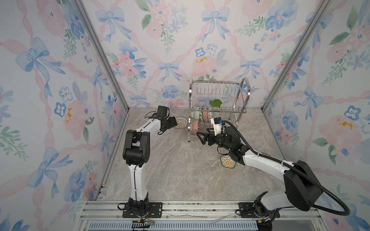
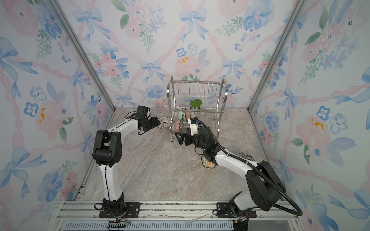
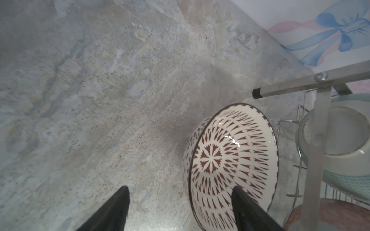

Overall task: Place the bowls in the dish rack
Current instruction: 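Open the right gripper and draw back while the left gripper reaches the maroon-starburst bowl, then grasp the maroon-starburst bowl rim with the left gripper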

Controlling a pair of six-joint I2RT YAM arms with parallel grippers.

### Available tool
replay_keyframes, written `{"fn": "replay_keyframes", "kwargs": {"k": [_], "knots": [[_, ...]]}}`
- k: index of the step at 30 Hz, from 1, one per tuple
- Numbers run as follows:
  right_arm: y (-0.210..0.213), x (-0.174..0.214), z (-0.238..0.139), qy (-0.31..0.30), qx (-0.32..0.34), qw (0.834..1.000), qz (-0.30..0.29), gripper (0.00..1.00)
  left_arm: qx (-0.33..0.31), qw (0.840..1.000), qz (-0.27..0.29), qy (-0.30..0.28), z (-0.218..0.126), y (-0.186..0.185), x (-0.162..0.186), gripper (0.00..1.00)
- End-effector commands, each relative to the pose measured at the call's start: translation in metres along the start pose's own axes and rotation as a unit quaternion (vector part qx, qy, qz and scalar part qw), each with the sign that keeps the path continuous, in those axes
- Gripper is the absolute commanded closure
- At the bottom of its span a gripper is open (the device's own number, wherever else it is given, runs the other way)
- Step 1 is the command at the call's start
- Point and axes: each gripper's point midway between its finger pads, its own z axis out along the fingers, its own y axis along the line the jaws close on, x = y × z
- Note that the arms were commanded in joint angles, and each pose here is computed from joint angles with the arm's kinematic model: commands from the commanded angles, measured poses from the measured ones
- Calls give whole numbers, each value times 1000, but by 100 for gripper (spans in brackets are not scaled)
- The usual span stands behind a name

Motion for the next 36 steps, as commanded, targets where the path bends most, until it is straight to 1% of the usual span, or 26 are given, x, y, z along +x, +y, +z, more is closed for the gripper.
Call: {"fn": "replay_keyframes", "kwargs": {"k": [1, 7, 10, 16, 19, 22, 23, 25, 28, 31, 32, 33, 36], "knots": [[11, -8, -5, -1, -2, 1000, -26, 3, -15, 1000, 10, -3, 5, 1, -4, 22], [12, -9, -9, -6, 0, 1000, -25, 3, -34, 999, 18, 7, 17, 10, -3, 32], [10, -9, -11, -6, 6, 1000, -30, 3, -35, 999, 22, 6, 20, 10, -5, 35], [4, -9, -15, -10, 16, 999, -28, 3, -31, 999, 25, 15, 31, 5, -9, 46], [1, -7, -15, -9, 18, 999, -26, 3, -32, 999, 27, 15, 35, 4, -11, 57], [1, -7, -13, -7, 18, 1000, -24, 4, -35, 999, 27, 15, 38, 5, -11, 60], [0, -7, -12, -7, 18, 1000, -23, 3, -36, 999, 28, 17, 39, 6, -10, 64], [0, -7, -11, -7, 18, 1000, -22, 3, -37, 999, 30, 18, 41, 7, -8, 68], [1, -6, -7, 1, 13, 1000, -18, 3, -39, 998, 35, 16, 40, 8, -9, 78], [1, -4, -6, 6, 12, 1000, -15, 4, -44, 998, 42, 14, 37, 9, -10, 92], [0, -3, -6, 8, 14, 1000, -15, 3, -45, 998, 45, 14, 36, 9, -11, 98], [0, -3, -7, 8, 15, 1000, -15, 4, -47, 998, 47, 14, 35, 10, -11, 100], [-2, 0, -9, 13, 21, 1000, -13, 3, -50, 997, 51, 20, 28, 11, -10, 100]]}}
